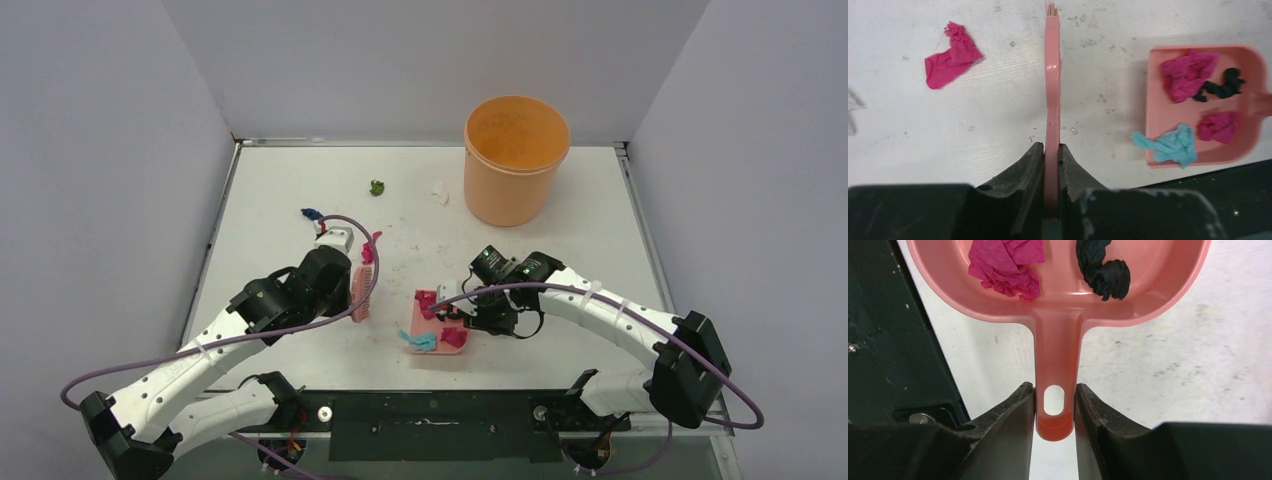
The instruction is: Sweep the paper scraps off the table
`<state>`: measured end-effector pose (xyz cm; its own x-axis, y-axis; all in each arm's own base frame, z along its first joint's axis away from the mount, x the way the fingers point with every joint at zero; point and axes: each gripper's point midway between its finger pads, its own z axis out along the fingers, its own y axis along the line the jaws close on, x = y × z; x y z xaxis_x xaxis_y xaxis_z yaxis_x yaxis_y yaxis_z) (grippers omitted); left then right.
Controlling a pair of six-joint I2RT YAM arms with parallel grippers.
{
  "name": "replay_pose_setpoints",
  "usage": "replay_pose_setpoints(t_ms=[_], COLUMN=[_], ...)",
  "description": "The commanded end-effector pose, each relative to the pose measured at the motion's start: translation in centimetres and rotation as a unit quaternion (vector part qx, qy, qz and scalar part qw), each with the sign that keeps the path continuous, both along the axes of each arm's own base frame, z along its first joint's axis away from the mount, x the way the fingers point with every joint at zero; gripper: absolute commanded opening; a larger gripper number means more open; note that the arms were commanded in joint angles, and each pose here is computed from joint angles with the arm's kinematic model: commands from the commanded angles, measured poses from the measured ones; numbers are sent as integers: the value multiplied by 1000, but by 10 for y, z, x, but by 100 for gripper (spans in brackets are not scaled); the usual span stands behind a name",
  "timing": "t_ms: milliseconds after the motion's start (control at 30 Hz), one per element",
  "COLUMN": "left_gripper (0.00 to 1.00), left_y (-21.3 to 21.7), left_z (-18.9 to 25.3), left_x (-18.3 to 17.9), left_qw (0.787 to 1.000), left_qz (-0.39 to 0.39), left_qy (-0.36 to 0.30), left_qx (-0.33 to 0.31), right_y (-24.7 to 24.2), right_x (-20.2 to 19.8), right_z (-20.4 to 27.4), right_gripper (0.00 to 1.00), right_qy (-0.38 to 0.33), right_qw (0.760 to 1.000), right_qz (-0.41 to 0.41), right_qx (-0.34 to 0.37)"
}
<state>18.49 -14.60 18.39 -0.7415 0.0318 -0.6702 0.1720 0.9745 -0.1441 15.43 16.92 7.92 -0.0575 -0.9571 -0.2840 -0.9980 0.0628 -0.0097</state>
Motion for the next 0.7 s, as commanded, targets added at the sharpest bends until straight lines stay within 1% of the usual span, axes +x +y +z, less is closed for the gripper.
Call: replay_pose_setpoints(t_ms=[0, 100, 133, 200, 300, 433, 533, 667], left_gripper=[0, 0, 0, 0, 0, 0, 0, 0], left_y=[-1, -13, -18, -24, -21, -9, -11, -15], left_z=[2, 1, 5, 10, 31, 49, 50, 44], left_x=[24, 21, 18, 12, 8, 7, 7, 7], left_qw=[998, 993, 989, 980, 968, 957, 952, 956], left_qz=[3, -43, -69, -88, -90, -76, -79, -87], left_qy=[-61, -92, -112, -140, -183, -231, -239, -223], left_qx=[-17, -53, -69, -107, -145, -158, -172, -169], right_y=[14, 11, 10, 7, 5, 5, 4, 5], right_x=[24, 42, 48, 62, 74, 86, 98, 117], right_z=[41, 65, 72, 88, 103, 111, 120, 138], right_gripper=[5, 5, 5, 5, 5, 5, 5, 5], right_qy=[-52, -68, -72, -87, -91, -80, -82, -83], right_qw=[998, 995, 994, 991, 990, 992, 991, 987], right_qz=[3, -7, -7, -11, -15, -24, -38, -63], right_qx=[48, 70, 80, 98, 103, 90, 97, 126])
